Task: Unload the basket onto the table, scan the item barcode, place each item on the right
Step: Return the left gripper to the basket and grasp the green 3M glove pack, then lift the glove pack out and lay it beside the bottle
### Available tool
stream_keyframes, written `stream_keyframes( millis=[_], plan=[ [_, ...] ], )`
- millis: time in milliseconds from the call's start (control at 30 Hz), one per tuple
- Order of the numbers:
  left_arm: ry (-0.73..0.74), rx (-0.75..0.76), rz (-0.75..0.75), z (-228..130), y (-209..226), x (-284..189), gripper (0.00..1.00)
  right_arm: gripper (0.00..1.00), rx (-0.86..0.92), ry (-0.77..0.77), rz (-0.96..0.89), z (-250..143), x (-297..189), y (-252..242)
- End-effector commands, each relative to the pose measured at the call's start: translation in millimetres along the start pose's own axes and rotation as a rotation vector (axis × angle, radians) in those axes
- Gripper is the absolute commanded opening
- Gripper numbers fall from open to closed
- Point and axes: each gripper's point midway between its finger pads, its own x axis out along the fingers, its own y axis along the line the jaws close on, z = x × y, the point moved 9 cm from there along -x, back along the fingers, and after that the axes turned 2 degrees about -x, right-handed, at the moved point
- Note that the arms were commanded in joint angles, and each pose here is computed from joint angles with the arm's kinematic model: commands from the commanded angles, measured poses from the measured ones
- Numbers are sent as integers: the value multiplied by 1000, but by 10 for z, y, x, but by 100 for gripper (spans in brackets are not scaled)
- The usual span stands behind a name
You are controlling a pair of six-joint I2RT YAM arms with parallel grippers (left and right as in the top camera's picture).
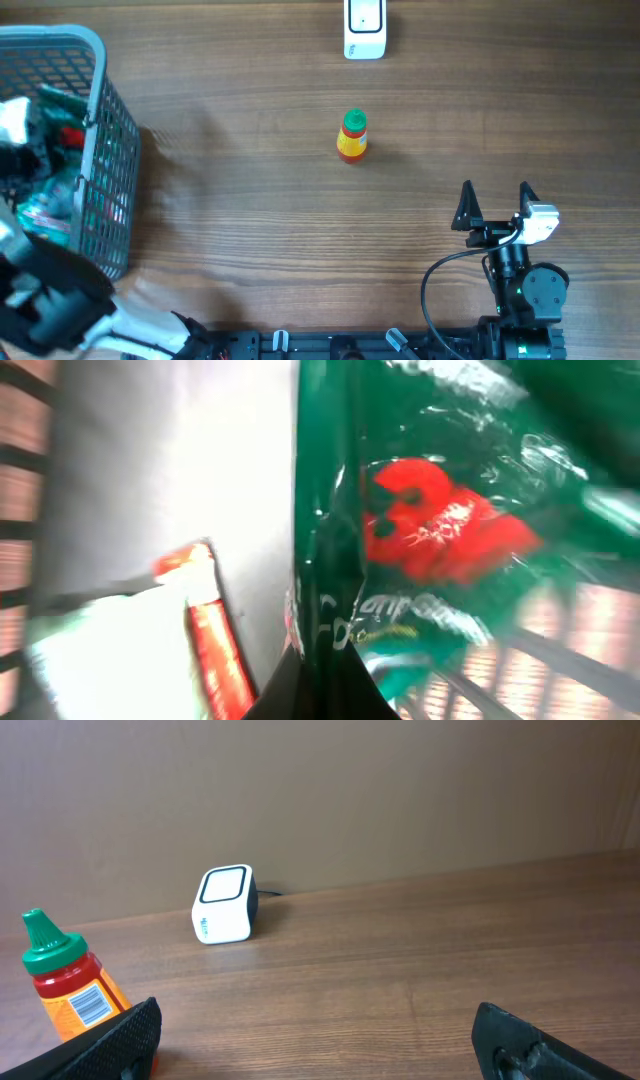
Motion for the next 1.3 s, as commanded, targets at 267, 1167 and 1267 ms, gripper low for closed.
stream_keyframes(
  millis=[267, 1167, 1267],
  plan=[
    [-540, -70, 149, 61, -530, -1560, 4, 100, -14, 0, 10, -2, 1, 13],
    [-308, -346, -336, -383, -2364, -1622, 4, 100, -14, 0, 10, -3, 1, 12],
    [-212, -379, -267, -348, -2583, -1264, 4, 100, -14, 0, 10, -2, 1, 13]
  ],
)
